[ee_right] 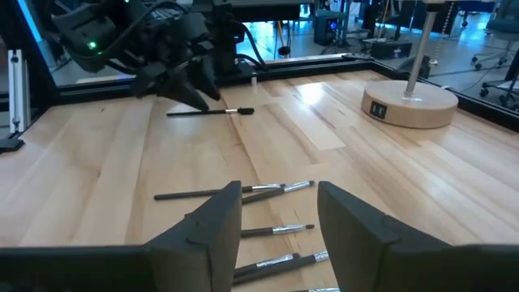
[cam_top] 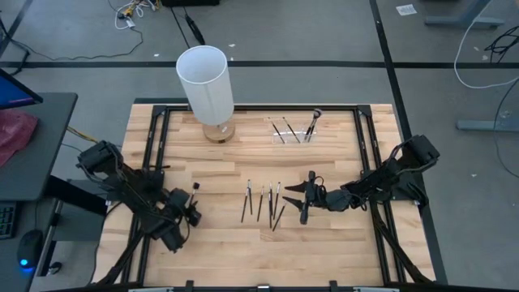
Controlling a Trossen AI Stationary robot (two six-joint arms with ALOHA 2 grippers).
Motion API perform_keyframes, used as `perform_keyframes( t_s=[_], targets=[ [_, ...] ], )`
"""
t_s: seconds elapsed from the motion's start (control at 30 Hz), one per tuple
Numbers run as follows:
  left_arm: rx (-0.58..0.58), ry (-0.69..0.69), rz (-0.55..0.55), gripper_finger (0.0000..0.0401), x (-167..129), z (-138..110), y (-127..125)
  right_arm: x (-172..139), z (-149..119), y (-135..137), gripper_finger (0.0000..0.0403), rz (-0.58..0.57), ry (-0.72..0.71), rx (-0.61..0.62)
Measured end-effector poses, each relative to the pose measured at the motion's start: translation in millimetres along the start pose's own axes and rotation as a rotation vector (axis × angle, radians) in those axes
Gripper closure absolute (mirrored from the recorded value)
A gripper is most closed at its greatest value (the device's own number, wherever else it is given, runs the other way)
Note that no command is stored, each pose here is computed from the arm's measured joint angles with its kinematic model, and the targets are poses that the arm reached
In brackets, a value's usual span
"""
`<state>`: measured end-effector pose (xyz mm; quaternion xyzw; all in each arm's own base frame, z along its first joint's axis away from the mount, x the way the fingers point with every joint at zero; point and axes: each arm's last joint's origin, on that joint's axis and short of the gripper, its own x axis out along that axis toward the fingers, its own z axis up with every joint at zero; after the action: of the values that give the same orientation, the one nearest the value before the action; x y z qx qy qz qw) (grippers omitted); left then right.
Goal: Sort items
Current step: Put the brow brush into the transparent organizer
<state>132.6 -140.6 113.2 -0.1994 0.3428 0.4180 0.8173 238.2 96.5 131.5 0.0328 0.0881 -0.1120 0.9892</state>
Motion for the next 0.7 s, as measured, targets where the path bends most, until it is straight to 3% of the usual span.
perform_keyframes(
  t_s=[0.3, 0.5, 0.7],
  targets=[
    [-0.053, 0.011, -0.024, 0.0212, 21, -8, 16, 0, 0, 0, 0.0238, 0.0, 0.0, 0.004],
    [0.01, -0.047, -0.093, 0.0248, 24, -15, 23, 0, 0, 0, 0.0238, 0.0, 0.0, 0.003],
    [0.075, -0.066, -0.119, 0.0261, 26, -18, 24, 0, 0, 0, 0.0238, -0.001, 0.0, 0.003]
  ],
)
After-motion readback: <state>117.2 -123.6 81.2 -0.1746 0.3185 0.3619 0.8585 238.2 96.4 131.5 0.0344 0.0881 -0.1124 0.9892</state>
